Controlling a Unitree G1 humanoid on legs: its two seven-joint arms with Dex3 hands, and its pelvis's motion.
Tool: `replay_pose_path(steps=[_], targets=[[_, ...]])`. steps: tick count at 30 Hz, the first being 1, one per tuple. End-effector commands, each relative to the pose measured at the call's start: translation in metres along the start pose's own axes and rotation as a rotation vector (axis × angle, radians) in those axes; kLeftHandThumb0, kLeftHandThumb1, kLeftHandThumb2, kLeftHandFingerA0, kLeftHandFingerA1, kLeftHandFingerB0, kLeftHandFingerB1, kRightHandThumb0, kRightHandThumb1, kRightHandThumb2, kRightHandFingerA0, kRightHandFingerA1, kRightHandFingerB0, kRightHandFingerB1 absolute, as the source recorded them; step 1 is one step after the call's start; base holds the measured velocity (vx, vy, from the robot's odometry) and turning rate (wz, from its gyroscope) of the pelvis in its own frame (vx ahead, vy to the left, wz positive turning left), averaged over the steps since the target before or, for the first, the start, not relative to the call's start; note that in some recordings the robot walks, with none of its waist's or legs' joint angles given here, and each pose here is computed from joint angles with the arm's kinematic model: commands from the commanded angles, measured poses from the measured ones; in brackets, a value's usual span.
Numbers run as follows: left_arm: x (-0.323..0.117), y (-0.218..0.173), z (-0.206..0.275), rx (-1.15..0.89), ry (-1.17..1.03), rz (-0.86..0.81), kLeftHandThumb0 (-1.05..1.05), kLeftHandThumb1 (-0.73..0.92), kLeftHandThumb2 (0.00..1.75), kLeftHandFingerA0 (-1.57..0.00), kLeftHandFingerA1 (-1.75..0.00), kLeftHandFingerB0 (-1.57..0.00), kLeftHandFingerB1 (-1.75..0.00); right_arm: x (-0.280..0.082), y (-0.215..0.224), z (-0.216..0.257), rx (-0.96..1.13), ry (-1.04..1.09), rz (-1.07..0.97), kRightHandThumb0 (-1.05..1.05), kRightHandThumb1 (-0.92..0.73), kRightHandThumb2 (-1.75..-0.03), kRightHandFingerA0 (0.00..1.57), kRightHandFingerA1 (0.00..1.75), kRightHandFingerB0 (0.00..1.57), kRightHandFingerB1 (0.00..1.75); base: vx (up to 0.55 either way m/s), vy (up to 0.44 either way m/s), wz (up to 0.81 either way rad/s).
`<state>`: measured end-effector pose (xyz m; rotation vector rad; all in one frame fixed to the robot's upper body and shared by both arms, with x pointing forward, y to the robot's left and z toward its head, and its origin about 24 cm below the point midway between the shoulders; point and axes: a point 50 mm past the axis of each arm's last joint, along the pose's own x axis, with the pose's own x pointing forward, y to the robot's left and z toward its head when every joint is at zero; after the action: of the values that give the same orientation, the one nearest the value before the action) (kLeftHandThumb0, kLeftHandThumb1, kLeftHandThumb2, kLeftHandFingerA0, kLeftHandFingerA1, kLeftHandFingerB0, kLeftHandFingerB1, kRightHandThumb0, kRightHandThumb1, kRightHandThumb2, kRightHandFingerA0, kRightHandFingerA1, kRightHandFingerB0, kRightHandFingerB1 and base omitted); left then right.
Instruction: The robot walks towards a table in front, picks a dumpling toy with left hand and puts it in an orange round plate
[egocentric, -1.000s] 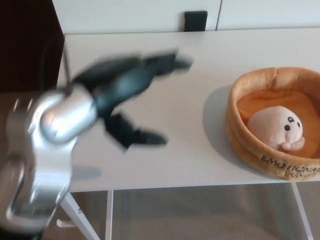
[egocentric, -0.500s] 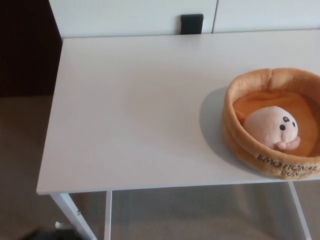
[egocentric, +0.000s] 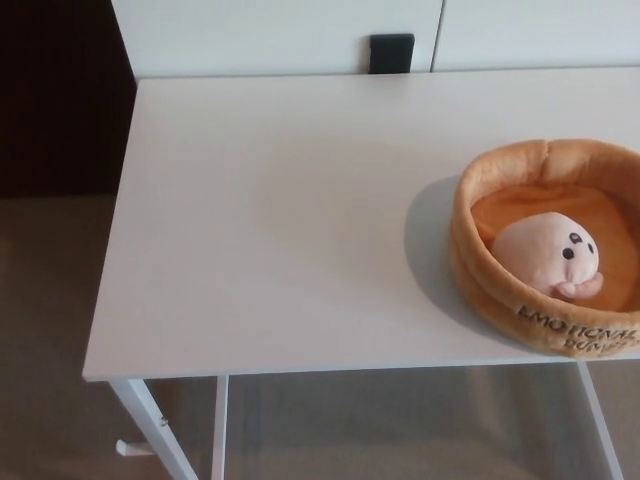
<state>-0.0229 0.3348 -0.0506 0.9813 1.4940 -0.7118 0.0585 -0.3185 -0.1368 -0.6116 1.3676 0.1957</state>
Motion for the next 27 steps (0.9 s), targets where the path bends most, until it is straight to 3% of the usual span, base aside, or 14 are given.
replay_pose_path(steps=[1,6,7,8,9,10,11,12,13,16,19,24,25,27], targets=[[0.031,0.043,0.002,-0.035,0.009,0.153,-0.42,0.64,0.61,-0.44,-0.44,-0.27,-0.35,-0.002,-0.006,-0.006,0.006,0.016,-0.012,-0.41,-0.51,-0.78,0.58,0.61,0.28,0.45,0.0,0.0,0.0],[0.06,0.038,0.002,-0.3,0.077,0.283,-0.41,0.65,0.59,-0.52,-0.45,-0.37,-0.39,-0.002,-0.004,-0.009,0.013,0.02,0.002,-0.42,-0.52,-0.79,0.54,0.58,0.27,0.45,0.0,0.0,0.0],[0.065,0.026,0.001,-0.332,0.098,0.296,-0.51,0.55,0.86,-0.49,-0.59,-0.37,-0.52,-0.002,-0.004,-0.009,0.008,0.021,0.004,-0.42,-0.52,-0.79,0.55,0.59,0.26,0.45,0.0,0.0,0.0],[0.067,0.018,-0.001,-0.346,0.1,0.282,-0.46,0.71,0.61,-0.53,-0.45,-0.36,-0.35,-0.002,-0.003,-0.009,0.005,0.021,0.006,-0.43,-0.52,-0.8,0.56,0.6,0.27,0.46,0.0,0.0,0.0],[0.067,0.012,-0.003,-0.36,0.099,0.263,-0.46,0.71,0.61,-0.53,-0.45,-0.36,-0.35,-0.002,-0.003,-0.008,0.001,0.019,0.007,-0.43,-0.52,-0.8,0.56,0.6,0.27,0.46,0.0,0.0,0.0],[0.068,0.009,-0.003,-0.355,0.08,0.243,-0.54,0.64,0.92,-0.47,-0.55,-0.32,-0.48,-0.003,-0.005,-0.008,0.014,0.017,0.006,-0.42,-0.53,-0.8,0.54,0.59,0.26,0.45,0.0,0.0,0.0],[0.068,0.009,-0.002,-0.352,0.072,0.236,-0.54,0.64,0.92,-0.47,-0.55,-0.32,-0.48,-0.003,-0.006,-0.008,0.019,0.016,0.006,-0.42,-0.53,-0.8,0.54,0.59,0.26,0.45,0.0,0.0,0.0],[0.068,0.009,-0.003,-0.366,0.068,0.225,-0.46,0.77,0.63,-0.55,-0.41,-0.38,-0.35,-0.003,-0.006,-0.008,0.02,0.016,0.004,-0.42,-0.53,-0.8,0.55,0.6,0.27,0.45,0.0,0.0,0.0],[0.067,0.011,-0.004,-0.367,0.062,0.221,-0.5,0.75,0.63,-0.5,-0.39,-0.33,-0.33,-0.002,-0.006,-0.007,0.022,0.019,0.001,-0.33,-0.66,-0.6,0.6,0.47,0.32,0.33,0.0,0.0,0.0],[0.066,0.019,-0.004,-0.36,0.045,0.237,-0.49,0.74,0.62,-0.51,-0.39,-0.33,-0.33,-0.001,-0.009,0.0,0.023,0.013,-0.007,-0.41,-0.53,-0.79,0.53,0.57,0.26,0.44,0.0,0.0,0.0],[0.066,0.026,-0.005,-0.437,0.033,0.24,-0.42,0.69,0.6,-0.54,-0.42,-0.34,-0.33,-0.001,-0.011,0.003,-0.01,-0.003,-0.019,-0.42,-0.53,-0.8,0.59,0.61,0.29,0.46,0.0,0.0,0.0],[0.065,0.017,-0.013,-0.41,0.059,0.21,-0.43,0.7,0.61,-0.5,-0.42,-0.36,-0.34,-0.003,-0.008,-0.006,0.037,0.014,-0.002,-0.32,-0.66,-0.6,0.58,0.5,0.32,0.35,0.0,0.0,0.0],[0.065,0.011,-0.017,-0.39,0.073,0.195,-0.45,0.71,0.61,-0.5,-0.42,-0.34,-0.34,-0.003,-0.004,-0.012,0.027,0.026,-0.001,-0.42,-0.53,-0.8,0.57,0.61,0.29,0.46,0.0,0.0,0.0],[0.065,0.009,-0.018,-0.381,0.079,0.191,-0.44,0.71,0.61,-0.51,-0.42,-0.34,-0.34,-0.003,-0.003,-0.014,0.032,0.031,0.002,-0.42,-0.53,-0.79,0.57,0.62,0.28,0.46,0.0,0.0,0.0]])
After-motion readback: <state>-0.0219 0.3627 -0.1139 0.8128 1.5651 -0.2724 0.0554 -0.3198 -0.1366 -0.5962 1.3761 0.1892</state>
